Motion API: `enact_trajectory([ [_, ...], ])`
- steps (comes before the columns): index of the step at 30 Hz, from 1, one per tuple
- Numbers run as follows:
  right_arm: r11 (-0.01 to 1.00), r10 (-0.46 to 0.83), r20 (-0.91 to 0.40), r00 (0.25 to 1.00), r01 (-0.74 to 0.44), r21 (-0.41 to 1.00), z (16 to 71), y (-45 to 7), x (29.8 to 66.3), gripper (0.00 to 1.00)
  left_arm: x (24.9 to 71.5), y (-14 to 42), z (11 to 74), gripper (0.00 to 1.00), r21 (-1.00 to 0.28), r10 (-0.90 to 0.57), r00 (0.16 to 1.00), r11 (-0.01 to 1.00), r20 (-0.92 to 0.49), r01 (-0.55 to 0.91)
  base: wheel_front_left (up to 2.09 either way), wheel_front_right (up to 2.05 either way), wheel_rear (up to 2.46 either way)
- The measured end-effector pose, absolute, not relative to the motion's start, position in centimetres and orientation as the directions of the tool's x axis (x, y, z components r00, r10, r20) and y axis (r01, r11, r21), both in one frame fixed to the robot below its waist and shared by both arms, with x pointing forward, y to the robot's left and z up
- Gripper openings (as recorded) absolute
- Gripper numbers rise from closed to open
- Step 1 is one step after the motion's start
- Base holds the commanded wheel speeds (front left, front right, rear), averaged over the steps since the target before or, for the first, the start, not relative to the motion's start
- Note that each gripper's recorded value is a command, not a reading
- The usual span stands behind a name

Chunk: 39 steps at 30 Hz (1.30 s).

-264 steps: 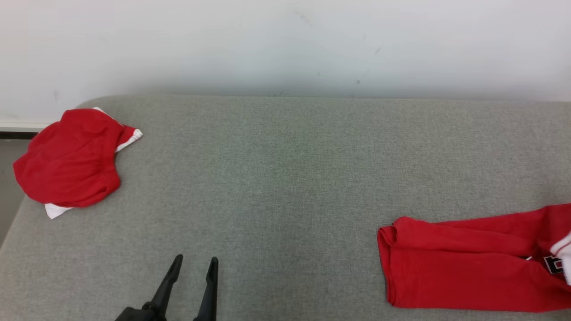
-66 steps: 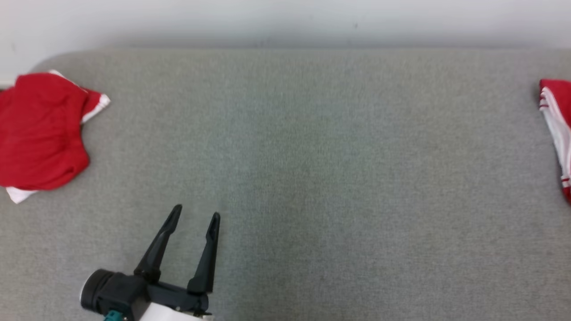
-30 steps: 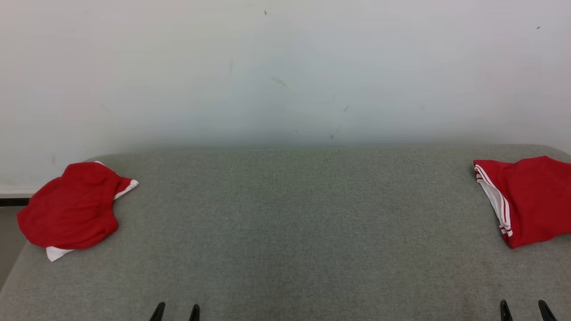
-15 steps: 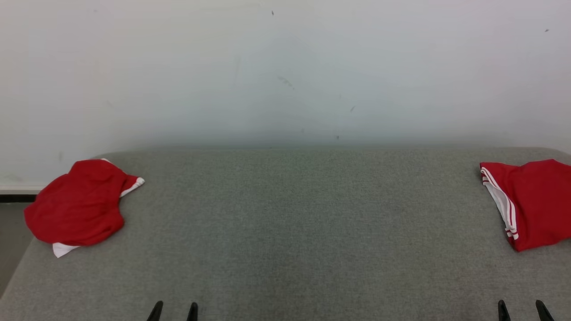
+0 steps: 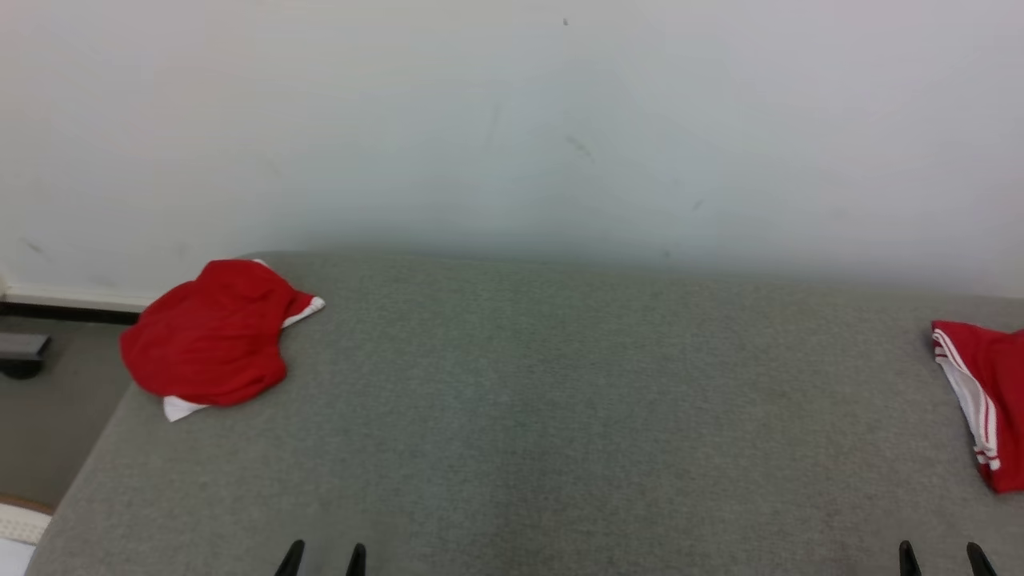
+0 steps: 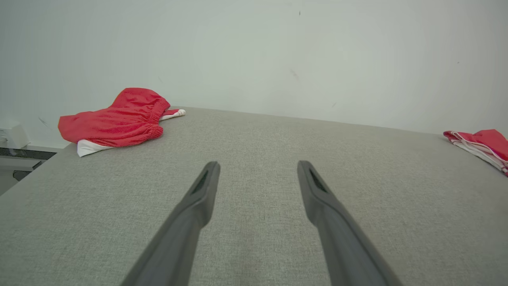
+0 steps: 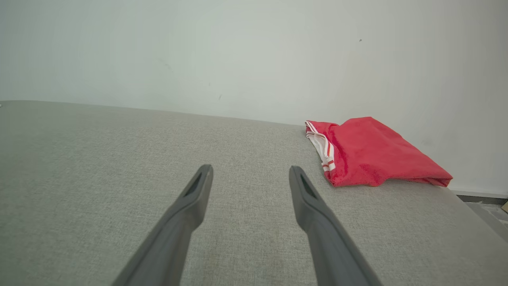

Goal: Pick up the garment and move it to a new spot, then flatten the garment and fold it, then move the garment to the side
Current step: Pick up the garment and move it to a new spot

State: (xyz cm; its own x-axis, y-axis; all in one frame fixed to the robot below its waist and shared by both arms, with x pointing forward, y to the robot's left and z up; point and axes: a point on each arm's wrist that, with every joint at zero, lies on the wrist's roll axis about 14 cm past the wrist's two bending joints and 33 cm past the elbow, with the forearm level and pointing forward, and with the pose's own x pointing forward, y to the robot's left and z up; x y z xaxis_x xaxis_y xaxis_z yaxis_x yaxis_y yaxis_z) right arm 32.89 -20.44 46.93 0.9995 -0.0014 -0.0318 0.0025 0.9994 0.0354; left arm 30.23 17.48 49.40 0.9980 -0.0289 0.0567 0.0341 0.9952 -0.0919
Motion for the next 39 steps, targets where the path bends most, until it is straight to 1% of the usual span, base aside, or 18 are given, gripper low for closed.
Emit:
enact_trajectory([
  [4,0.997,0.069,-0.033,0.997,-0.067,0.046,47.0,-18.2,34.1,1.0,28.8,19.4,49.4,1.0,-0.09,0.042,0.997,0.995,0.06,-0.036,0.0,0.0,0.0],
  [7,0.988,0.145,-0.032,0.989,-0.143,0.053,47.0,-15.7,35.1,1.0,27.3,21.3,49.2,1.0,-0.084,0.111,0.992,0.991,0.058,-0.106,0.0,0.0,0.0],
  [11,0.966,0.254,-0.03,0.967,-0.252,0.063,47.2,-11.9,36.2,1.0,24.7,23.7,48.7,1.0,-0.084,0.211,0.976,0.975,0.047,-0.207,0.0,0.0,0.0],
  [16,0.929,0.367,-0.032,0.93,-0.364,0.068,47.3,-7.9,37.0,1.0,22.1,25.5,48.4,1.0,-0.09,0.295,0.955,0.953,0.042,-0.29,0.0,0.0,0.0],
  [19,0.913,0.404,-0.029,0.914,-0.401,0.068,47.5,-6.5,37.3,1.0,21.2,26.2,48.3,1.0,-0.092,0.328,0.944,0.942,0.041,-0.323,0.0,0.0,0.0],
  [22,0.912,0.408,-0.038,0.912,-0.405,0.073,47.1,-6.3,37.4,1.0,21.3,26.6,48.3,1.0,-0.089,0.338,0.941,0.939,0.035,-0.334,0.0,0.0,0.0],
  [26,0.922,0.386,-0.062,0.92,-0.383,0.061,46.2,-7.2,37.7,1.0,23.2,26.7,49.0,1.0,-0.076,0.305,0.951,0.951,0.049,-0.301,0.0,0.0,0.0],
  [29,0.928,0.373,-0.066,0.925,-0.372,0.032,45.9,-7.6,38.8,1.0,25.8,27.8,50.5,1.0,-0.065,0.284,0.955,0.958,0.082,-0.279,0.0,0.0,0.0],
  [31,0.932,0.363,-0.058,0.93,-0.362,0.019,45.9,-7.8,40.1,1.0,28.2,28.5,51.8,1.0,-0.051,0.265,0.958,0.964,0.111,-0.26,0.0,0.0,0.0],
  [35,0.941,0.336,-0.056,0.94,-0.337,-0.017,45.2,-9.0,43.0,1.0,33.6,29.4,53.1,1.0,-0.09,0.199,0.972,0.978,0.122,-0.189,0.0,0.0,0.0],
  [39,0.944,0.321,-0.057,0.945,-0.324,-0.062,44.0,-10.3,46.2,1.0,39.5,30.7,54.4,1.0,-0.027,0.111,0.987,0.994,0.112,-0.108,0.0,0.0,0.0],
])
